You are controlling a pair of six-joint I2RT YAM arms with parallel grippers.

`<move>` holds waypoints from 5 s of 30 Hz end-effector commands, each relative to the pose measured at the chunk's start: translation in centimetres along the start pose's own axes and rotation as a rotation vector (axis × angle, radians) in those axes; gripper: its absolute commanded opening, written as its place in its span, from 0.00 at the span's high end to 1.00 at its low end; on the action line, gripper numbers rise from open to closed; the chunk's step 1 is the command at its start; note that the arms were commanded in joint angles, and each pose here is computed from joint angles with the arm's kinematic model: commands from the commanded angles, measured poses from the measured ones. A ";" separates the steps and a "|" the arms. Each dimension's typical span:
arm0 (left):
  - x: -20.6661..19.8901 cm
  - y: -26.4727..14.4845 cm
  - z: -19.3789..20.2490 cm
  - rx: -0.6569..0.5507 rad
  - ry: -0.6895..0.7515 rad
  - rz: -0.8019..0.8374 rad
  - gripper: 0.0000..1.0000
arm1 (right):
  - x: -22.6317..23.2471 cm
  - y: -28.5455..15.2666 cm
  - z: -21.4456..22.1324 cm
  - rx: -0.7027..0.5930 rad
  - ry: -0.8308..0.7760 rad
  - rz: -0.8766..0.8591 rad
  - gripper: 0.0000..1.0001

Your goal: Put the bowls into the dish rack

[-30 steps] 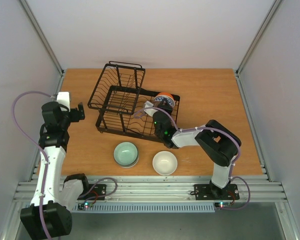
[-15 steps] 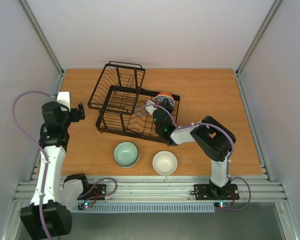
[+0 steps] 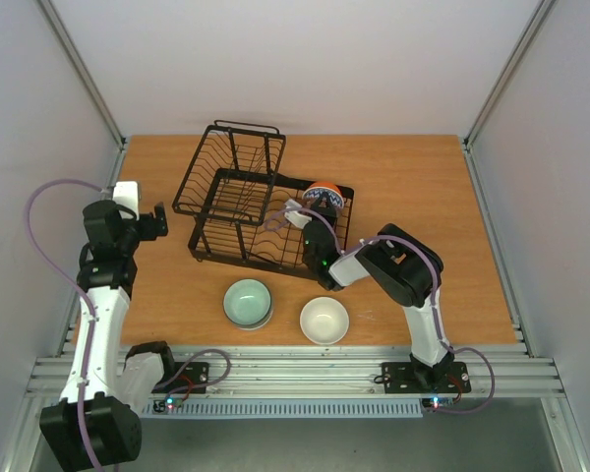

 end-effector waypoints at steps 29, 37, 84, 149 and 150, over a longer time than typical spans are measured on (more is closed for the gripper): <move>0.3 -0.2 -0.7 -0.059 0.006 -0.020 0.01 | -1.5 -0.3 -0.1 0.009 0.126 0.058 0.55; 0.3 -0.2 -0.7 -0.064 0.008 -0.019 0.01 | -2.5 -1.3 -0.3 0.003 0.166 0.061 0.34; 0.1 -0.1 -0.7 -0.046 0.000 0.010 0.01 | -9.1 -22.8 9.2 0.790 0.888 -1.169 0.41; 0.2 -0.1 -0.6 -0.051 -0.001 0.007 0.01 | -12.9 -10.6 -2.4 0.113 0.358 -0.231 0.99; 0.2 -0.1 -0.5 -0.050 -0.001 0.007 0.01 | -12.7 -10.2 -2.9 0.090 0.342 -0.206 0.99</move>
Point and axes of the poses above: each gripper's point midway between its finger pads, its own y axis out along the fingers, its own x axis along the line the jaws close on, z = x × y, the point moved 8 cm from there along -y, back along the fingers, and after that the axes turned 7 degrees about y, right-handed, at the moved point
